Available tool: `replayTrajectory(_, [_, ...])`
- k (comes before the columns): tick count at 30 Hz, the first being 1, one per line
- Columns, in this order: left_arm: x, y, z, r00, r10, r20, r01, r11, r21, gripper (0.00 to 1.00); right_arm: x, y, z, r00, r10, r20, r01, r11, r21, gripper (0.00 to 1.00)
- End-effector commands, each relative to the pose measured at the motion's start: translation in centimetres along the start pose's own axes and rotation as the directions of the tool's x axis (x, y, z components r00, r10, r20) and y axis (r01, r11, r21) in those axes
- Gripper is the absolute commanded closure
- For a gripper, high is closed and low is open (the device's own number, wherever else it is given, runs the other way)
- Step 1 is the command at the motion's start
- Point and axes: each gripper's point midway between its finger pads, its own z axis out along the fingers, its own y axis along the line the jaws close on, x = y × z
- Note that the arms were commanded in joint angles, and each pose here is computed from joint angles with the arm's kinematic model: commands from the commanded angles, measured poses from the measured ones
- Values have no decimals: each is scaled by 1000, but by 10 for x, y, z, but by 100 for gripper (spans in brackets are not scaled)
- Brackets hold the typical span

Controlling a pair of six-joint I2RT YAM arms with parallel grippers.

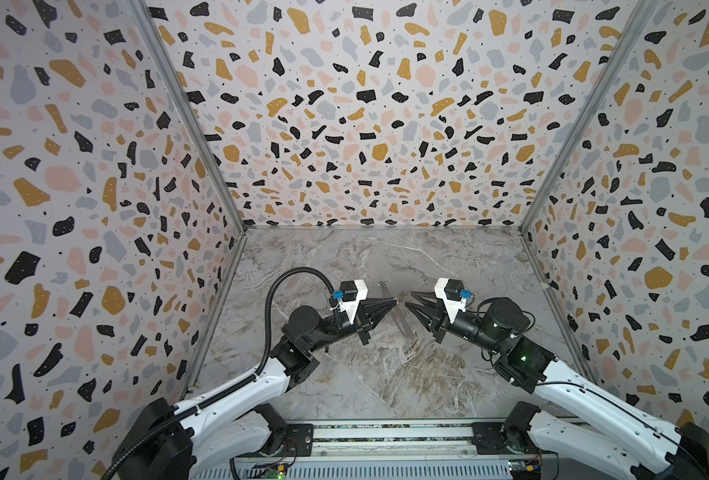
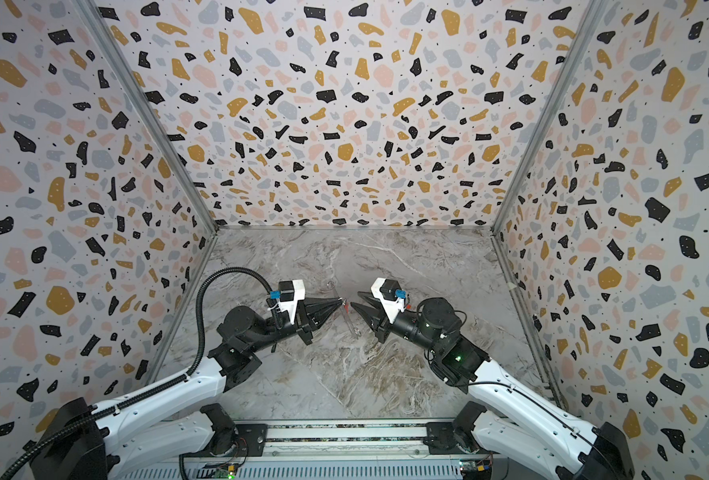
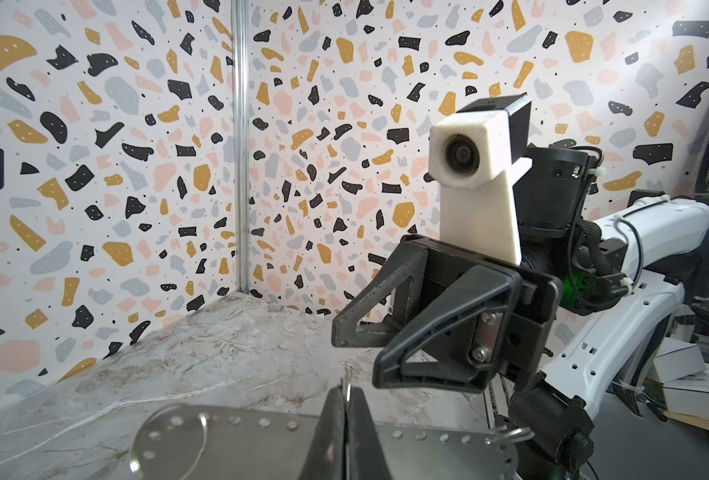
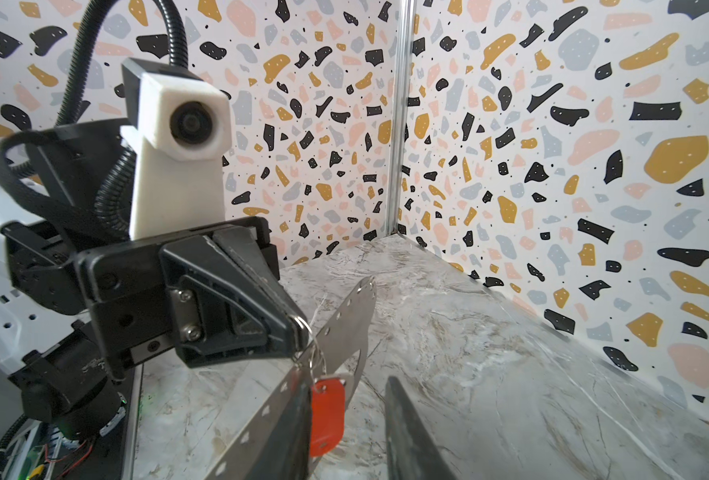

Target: Put the keys on the keyring

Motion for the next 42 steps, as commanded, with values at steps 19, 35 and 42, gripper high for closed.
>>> replayTrajectory(19, [-24,-12,4,995,6,97,-14,997,75,100,13,11,9,1000,2,-22,-3,998,-55,80])
replayTrajectory(35, [-23,-14,4,995,-5,98,-3,997,82,100,7,11,11,1000,-11,-8,11,999,-40,83])
replayTrajectory(42, [-21,-14,4,995,-7,96,-1,997,83,100,1,9,13,1000,-21,3,21,999,-25,81])
